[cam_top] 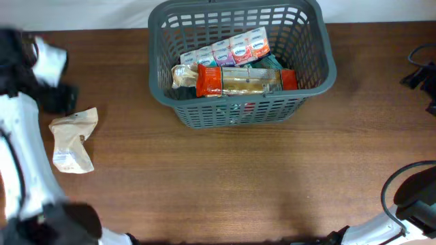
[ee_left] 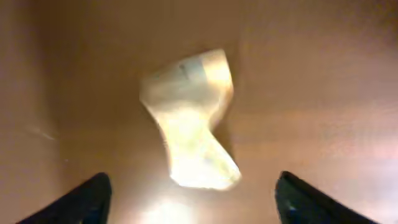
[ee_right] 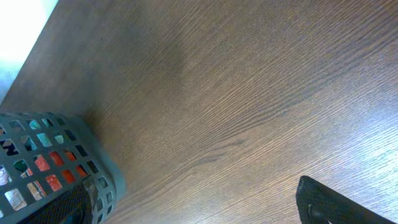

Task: Pack container
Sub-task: 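Grasp the beige bread bag on the left with the left gripper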

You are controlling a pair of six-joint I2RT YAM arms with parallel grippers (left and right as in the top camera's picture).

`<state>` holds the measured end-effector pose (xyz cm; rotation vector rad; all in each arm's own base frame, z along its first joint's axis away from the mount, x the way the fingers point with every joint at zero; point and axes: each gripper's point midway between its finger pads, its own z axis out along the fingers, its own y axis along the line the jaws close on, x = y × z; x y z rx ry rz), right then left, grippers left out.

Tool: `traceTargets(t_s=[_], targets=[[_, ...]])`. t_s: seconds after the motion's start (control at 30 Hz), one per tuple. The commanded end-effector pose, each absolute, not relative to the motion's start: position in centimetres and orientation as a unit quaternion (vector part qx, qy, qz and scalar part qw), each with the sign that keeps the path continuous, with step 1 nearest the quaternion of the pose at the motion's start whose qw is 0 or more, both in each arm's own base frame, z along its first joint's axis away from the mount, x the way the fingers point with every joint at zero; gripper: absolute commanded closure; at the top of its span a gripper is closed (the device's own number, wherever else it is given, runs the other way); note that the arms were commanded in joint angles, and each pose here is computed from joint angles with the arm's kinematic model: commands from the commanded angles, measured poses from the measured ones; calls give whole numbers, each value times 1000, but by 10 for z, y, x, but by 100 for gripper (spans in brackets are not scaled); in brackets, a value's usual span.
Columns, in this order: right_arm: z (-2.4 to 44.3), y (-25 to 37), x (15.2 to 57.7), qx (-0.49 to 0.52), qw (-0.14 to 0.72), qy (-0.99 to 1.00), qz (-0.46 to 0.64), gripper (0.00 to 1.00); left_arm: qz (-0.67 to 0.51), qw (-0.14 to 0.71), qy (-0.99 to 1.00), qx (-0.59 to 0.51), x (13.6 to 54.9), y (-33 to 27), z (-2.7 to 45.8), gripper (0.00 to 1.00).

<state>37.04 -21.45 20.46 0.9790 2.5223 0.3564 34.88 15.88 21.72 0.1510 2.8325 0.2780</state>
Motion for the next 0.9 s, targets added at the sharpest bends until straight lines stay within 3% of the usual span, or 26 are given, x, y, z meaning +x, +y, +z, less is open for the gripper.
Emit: traceTargets(t_s=[0.0,0.13,0.33,0.53,0.57,0.87], targets=[[212,-210,370,348,213,904,131,1,18,90,996,-8,325,158,148,17],[212,-210,370,348,213,904,131,1,0,49,998,-27,310,165,96,17],[212,-210,370,348,213,904,131,1,-5,23,999,-47,308,182,56,17],[212,-210,370,348,213,904,131,1,-13,4,998,-56,305,189,34,16],[212,-210,370,348,213,904,131,1,-13,4,998,-58,306,190,32,1],[212,-210,370,348,213,904,131,1,-18,20,997,-78,316,191,26,1]])
